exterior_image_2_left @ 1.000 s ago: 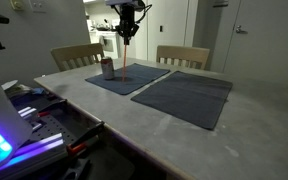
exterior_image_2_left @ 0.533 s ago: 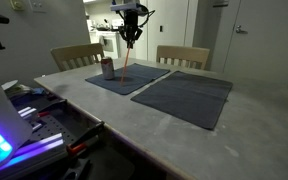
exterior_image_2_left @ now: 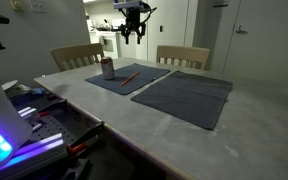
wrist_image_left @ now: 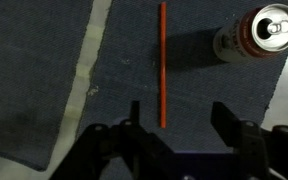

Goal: Remove the straw from the can and put it on the table

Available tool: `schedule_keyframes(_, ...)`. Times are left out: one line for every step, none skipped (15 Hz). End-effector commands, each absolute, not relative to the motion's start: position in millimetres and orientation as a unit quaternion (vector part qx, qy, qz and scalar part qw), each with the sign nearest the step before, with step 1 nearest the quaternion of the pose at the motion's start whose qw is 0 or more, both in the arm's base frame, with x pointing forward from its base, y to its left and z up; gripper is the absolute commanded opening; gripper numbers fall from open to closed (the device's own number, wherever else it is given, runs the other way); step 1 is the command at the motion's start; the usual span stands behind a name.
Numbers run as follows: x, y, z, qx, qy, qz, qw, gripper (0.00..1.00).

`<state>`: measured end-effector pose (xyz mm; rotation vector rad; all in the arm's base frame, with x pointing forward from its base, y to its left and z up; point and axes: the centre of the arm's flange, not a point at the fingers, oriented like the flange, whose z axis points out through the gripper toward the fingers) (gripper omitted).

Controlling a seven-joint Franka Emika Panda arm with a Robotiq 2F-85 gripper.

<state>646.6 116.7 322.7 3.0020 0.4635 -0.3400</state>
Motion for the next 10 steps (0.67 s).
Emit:
schedule_keyframes(640, 122, 354, 0.978, 0.157, -0.131, 0.038, 0.99)
schedule_keyframes(635, 124, 362, 0.976, 0.161, -0.140, 0.037, 1.00)
schedule_keyframes(629, 126, 371, 0.975, 0.165, -0.141, 0.038, 1.00)
schedule_keyframes(624, 128, 380, 0.975, 0.168, -0.141, 0.037, 1.00)
schedule_keyframes(618, 131, 388, 0.974, 0.173, -0.139, 0.038, 1.00)
schedule_keyframes(614, 134, 397, 0.974, 0.177, -0.134, 0.040, 1.00)
schedule_keyframes(609, 139, 405, 0.974, 0.181, -0.130, 0.043, 1.00)
schedule_keyframes(605, 142, 413, 0.974, 0.184, -0.125, 0.045, 1.00)
schedule_keyframes(602, 146, 419, 0.974, 0.188, -0.120, 0.047, 1.00)
schedule_keyframes(600, 148, 424, 0.973, 0.192, -0.116, 0.048, 1.00)
